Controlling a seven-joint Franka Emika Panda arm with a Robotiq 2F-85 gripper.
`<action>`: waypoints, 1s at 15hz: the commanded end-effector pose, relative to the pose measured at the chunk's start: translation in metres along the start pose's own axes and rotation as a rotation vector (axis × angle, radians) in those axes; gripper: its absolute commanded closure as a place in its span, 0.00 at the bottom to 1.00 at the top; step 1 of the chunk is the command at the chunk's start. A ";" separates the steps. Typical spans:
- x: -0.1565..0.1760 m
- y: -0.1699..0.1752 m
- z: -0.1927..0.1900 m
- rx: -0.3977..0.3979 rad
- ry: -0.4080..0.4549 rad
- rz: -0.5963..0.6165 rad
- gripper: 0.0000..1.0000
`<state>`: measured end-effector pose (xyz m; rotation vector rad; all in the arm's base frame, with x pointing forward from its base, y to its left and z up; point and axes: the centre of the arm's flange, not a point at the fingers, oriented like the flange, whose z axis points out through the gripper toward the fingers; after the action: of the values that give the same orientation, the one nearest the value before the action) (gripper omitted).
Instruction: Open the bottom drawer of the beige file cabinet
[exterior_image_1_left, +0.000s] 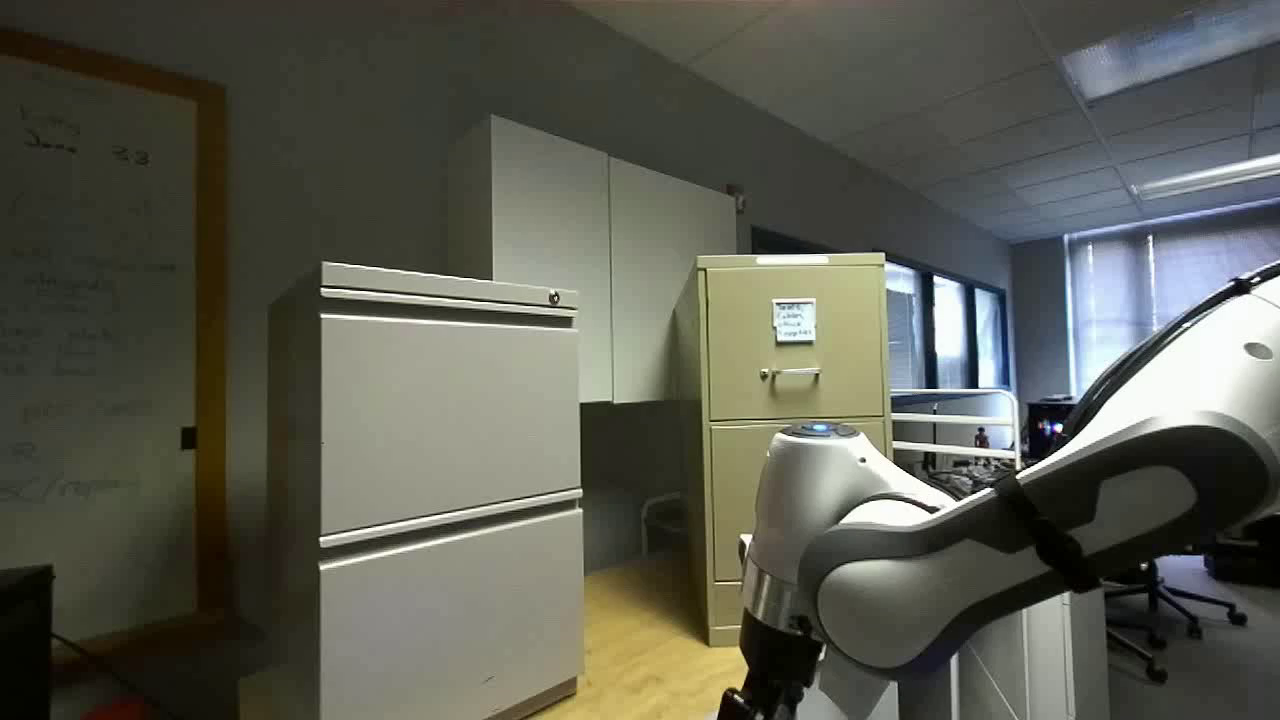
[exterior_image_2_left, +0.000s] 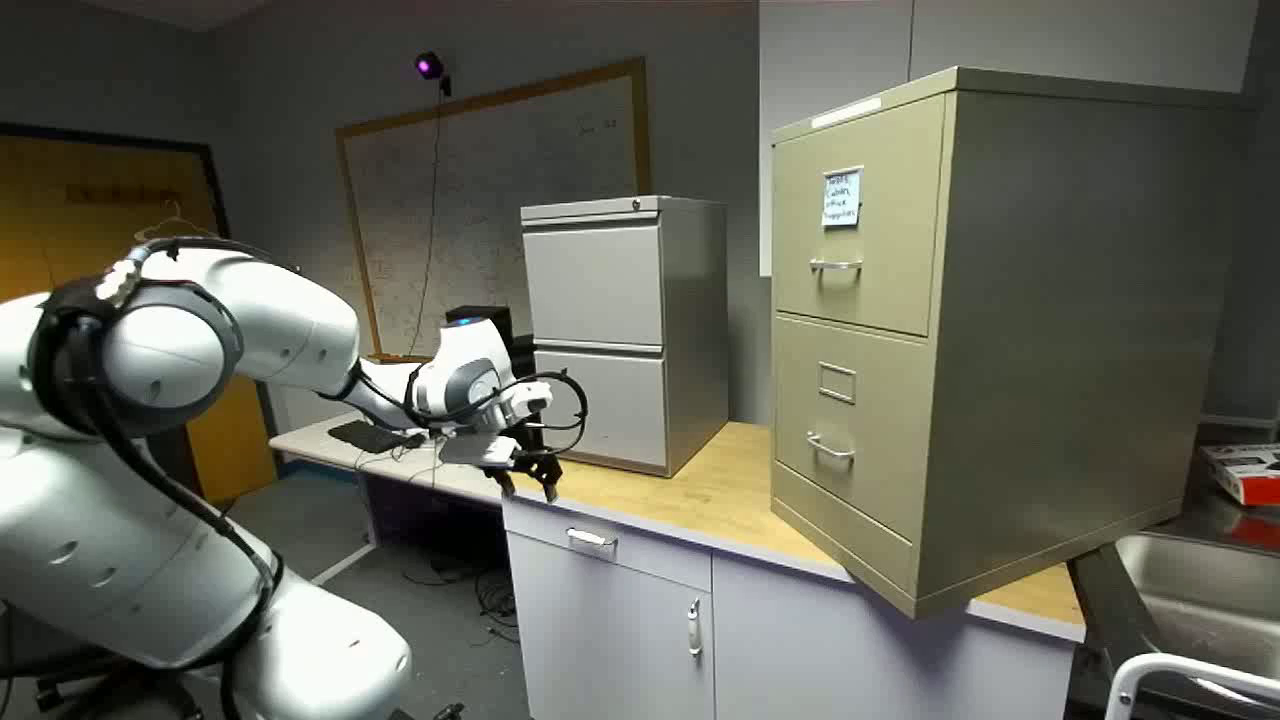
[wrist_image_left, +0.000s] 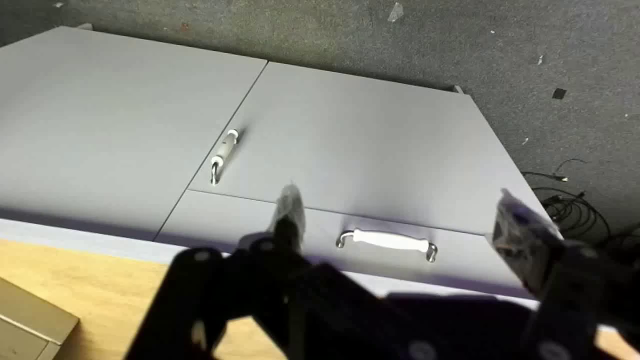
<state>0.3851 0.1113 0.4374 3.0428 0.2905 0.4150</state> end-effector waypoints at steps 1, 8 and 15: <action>0.000 0.000 0.000 0.000 0.001 0.000 0.00; 0.000 0.000 0.000 0.000 0.002 0.000 0.00; 0.011 0.072 -0.006 0.035 0.206 0.136 0.00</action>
<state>0.4005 0.0755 0.4488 3.0660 0.1700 0.6064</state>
